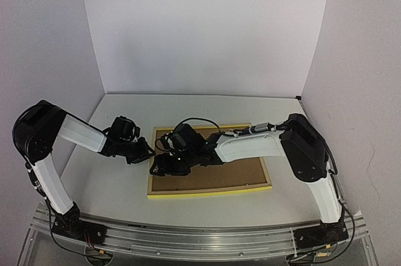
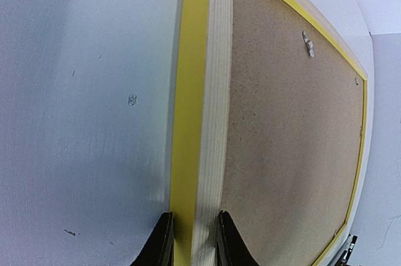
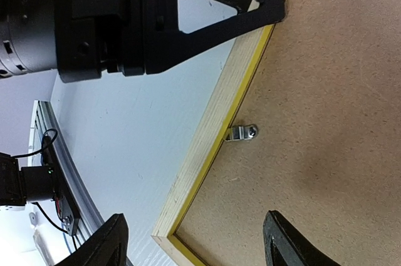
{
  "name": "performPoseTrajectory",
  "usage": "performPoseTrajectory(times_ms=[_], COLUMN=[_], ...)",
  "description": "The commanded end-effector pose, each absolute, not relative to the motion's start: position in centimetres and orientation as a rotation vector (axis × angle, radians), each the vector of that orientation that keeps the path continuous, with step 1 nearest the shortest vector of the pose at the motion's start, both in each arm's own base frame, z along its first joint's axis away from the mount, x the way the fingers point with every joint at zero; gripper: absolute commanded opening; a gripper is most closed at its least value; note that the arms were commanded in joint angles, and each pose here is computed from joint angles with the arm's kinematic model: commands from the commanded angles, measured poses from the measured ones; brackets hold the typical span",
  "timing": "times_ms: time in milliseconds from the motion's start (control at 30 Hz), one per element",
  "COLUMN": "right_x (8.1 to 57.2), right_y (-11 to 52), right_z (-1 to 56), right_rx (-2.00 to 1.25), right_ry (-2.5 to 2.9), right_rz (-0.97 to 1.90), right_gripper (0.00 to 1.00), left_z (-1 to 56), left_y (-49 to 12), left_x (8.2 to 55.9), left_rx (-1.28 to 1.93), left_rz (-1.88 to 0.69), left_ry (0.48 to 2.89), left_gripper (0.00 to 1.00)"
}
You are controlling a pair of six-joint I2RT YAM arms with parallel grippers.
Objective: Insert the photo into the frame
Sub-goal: Install the photo frame at the center of the board.
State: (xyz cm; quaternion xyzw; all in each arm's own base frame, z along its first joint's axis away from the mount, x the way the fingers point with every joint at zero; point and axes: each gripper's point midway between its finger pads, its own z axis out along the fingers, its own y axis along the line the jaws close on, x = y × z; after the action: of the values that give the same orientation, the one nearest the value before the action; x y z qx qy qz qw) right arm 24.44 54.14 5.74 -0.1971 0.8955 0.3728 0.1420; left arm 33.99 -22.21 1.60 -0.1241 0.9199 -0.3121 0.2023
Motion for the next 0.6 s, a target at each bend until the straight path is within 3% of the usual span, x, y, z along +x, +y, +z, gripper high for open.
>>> performPoseTrajectory(times_ms=[0, 567], right_x=[24.6, 25.4], right_y=[56.3, 57.7], right_z=[5.4, 0.4], right_rx=[-0.616, -0.557], right_ry=[2.554, 2.622], right_rz=[1.107, 1.071], right_gripper=[0.70, 0.70], left_z=[-0.2, -0.7], left_y=[-22.1, -22.0], left_x=[31.5, 31.2], left_rx=[-0.462, -0.492], left_rz=[-0.907, -0.916], left_ry=[2.670, 2.672], left_gripper=[0.00, 0.00])
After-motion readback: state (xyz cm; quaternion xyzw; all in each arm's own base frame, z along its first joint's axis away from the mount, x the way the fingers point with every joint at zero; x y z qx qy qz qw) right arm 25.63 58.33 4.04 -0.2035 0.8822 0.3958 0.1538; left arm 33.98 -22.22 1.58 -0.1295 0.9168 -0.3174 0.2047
